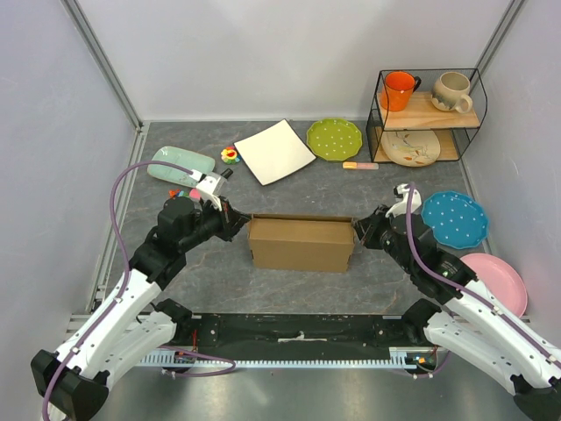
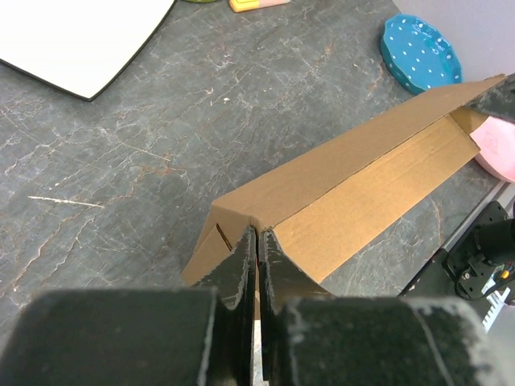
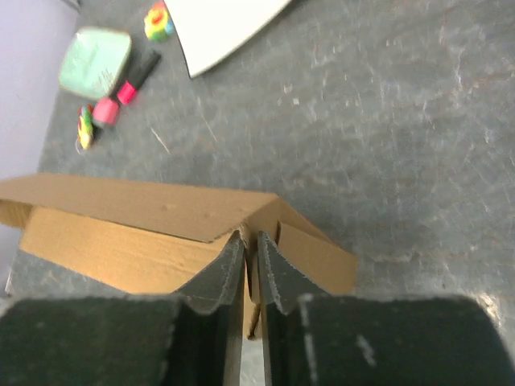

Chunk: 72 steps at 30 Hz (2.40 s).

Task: Fold the paper box

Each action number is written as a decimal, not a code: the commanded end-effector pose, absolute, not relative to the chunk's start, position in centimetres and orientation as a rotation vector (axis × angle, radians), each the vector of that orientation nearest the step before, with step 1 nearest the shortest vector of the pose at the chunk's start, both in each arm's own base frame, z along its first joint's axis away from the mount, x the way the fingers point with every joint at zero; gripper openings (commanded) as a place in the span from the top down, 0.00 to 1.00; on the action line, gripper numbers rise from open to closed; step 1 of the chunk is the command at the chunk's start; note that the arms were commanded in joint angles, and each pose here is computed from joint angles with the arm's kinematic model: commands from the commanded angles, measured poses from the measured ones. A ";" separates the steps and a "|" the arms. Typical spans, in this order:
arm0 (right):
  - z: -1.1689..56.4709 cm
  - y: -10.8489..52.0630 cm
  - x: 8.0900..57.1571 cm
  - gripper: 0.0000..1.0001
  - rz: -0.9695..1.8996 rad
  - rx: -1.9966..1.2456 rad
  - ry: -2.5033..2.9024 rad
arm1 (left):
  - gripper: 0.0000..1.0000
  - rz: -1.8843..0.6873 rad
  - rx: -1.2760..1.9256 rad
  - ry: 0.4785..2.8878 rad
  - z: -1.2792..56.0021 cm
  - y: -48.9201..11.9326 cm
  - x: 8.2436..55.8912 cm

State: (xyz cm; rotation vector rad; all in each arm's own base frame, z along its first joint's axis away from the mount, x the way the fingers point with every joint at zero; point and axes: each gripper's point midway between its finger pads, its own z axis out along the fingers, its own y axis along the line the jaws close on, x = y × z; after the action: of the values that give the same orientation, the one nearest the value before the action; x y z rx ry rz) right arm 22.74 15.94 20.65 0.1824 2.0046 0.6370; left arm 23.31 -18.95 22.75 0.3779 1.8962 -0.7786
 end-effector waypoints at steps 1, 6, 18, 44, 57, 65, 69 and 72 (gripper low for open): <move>15.3 14.9 19.4 0.70 0.530 0.079 2.251 | 0.98 -0.753 0.431 1.815 23.8 -19.0 23.7; 17.6 14.4 19.9 0.54 0.506 0.049 2.191 | 0.98 -0.724 0.434 1.830 22.2 -18.4 23.4; 23.6 14.5 22.3 0.50 0.437 -0.046 2.059 | 0.98 -0.739 0.425 1.823 22.4 -18.6 23.4; 17.9 15.9 21.5 1.00 0.490 -0.068 2.159 | 0.98 -0.863 0.378 1.827 21.5 -20.1 22.5; 13.6 16.6 18.9 1.00 0.587 -0.022 2.245 | 0.98 -0.923 0.325 1.863 18.8 -20.2 20.8; 14.2 17.1 18.4 0.97 0.600 -0.064 2.242 | 0.98 -0.933 0.336 1.864 18.8 -20.5 20.4; 13.5 17.1 18.3 0.98 0.567 -0.074 2.264 | 0.98 -0.936 0.331 1.875 18.5 -20.8 20.2; 12.4 17.4 18.1 0.99 0.561 -0.073 2.270 | 0.98 -0.940 0.321 1.878 18.0 -21.1 20.1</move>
State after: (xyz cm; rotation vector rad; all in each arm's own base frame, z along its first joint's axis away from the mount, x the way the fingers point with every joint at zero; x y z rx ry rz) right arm 22.67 16.36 21.04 0.0888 1.9412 0.5968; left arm 22.73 -19.17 21.92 0.2717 1.7319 -0.8293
